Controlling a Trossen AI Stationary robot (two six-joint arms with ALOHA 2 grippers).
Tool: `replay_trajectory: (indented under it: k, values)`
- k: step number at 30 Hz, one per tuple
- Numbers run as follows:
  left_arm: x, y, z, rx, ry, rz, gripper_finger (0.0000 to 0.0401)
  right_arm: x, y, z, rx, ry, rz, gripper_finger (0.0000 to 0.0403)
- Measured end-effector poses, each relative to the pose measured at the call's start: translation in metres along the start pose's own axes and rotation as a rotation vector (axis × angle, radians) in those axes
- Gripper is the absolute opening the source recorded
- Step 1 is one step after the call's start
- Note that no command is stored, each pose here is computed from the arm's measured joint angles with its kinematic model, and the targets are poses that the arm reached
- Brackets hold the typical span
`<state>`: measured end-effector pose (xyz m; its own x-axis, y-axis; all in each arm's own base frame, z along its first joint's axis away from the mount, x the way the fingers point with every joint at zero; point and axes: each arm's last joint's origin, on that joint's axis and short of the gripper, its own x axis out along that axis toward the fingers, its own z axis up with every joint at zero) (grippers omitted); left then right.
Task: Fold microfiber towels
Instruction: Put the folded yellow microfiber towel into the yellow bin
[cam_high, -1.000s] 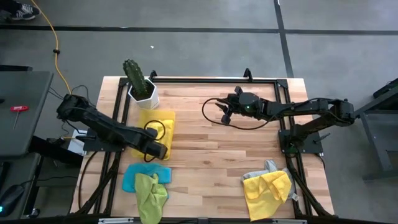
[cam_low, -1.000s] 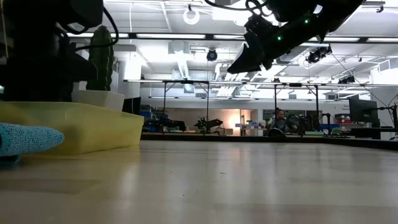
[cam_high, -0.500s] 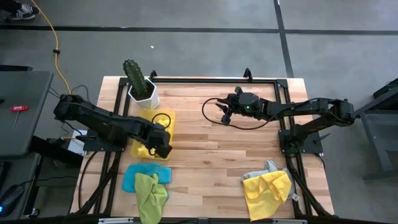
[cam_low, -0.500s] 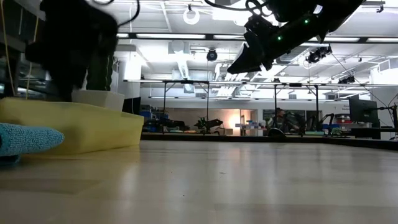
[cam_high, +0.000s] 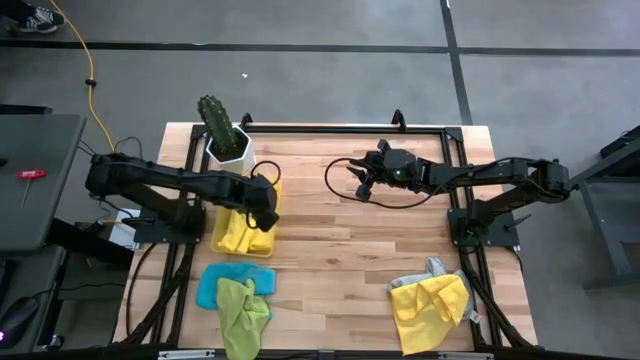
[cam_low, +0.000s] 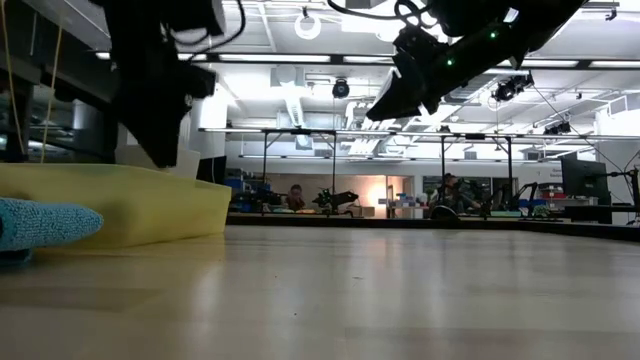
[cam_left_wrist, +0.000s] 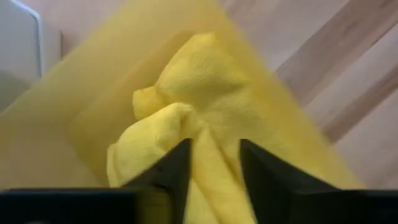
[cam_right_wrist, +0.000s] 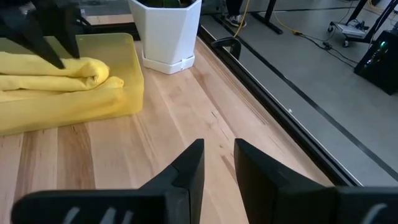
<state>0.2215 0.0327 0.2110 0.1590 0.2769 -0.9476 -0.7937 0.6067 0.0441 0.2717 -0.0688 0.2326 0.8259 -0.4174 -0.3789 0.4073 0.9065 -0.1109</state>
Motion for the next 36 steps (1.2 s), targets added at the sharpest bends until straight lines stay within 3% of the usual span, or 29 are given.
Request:
replay_trajectory:
  k: [4, 8, 14, 25, 27, 31, 36]
  values:
    - [0.024, 0.006, -0.003, 0.023, -0.002, -0.062, 0.0015, 0.000, 0.000, 0.000, 0.000, 0.002, 0.000, 0.0078]
    - [0.038, 0.010, -0.005, 0.058, -0.005, -0.123, 0.0008, 0.000, 0.000, -0.001, -0.001, 0.006, 0.000, 0.0078]
    - [0.052, 0.023, -0.012, 0.035, 0.032, -0.082, 0.0001, 0.000, 0.000, -0.001, -0.001, 0.006, 0.000, 0.0078]
    - [0.052, 0.044, -0.018, 0.036, 0.075, 0.145, 0.0000, 0.000, 0.000, -0.001, -0.001, 0.006, 0.000, 0.0078]
    - [0.053, 0.044, -0.016, 0.030, 0.063, 0.131, 0.0000, 0.000, 0.000, -0.001, -0.001, 0.006, 0.000, 0.0078]
    - [0.049, 0.033, -0.009, 0.064, 0.015, -0.006, 0.0000, 0.000, 0.000, -0.001, -0.001, 0.006, 0.001, 0.0078]
    - [0.030, 0.014, 0.003, 0.109, -0.045, -0.090, 0.0000, 0.000, 0.000, -0.001, -0.001, 0.006, 0.000, 0.0078]
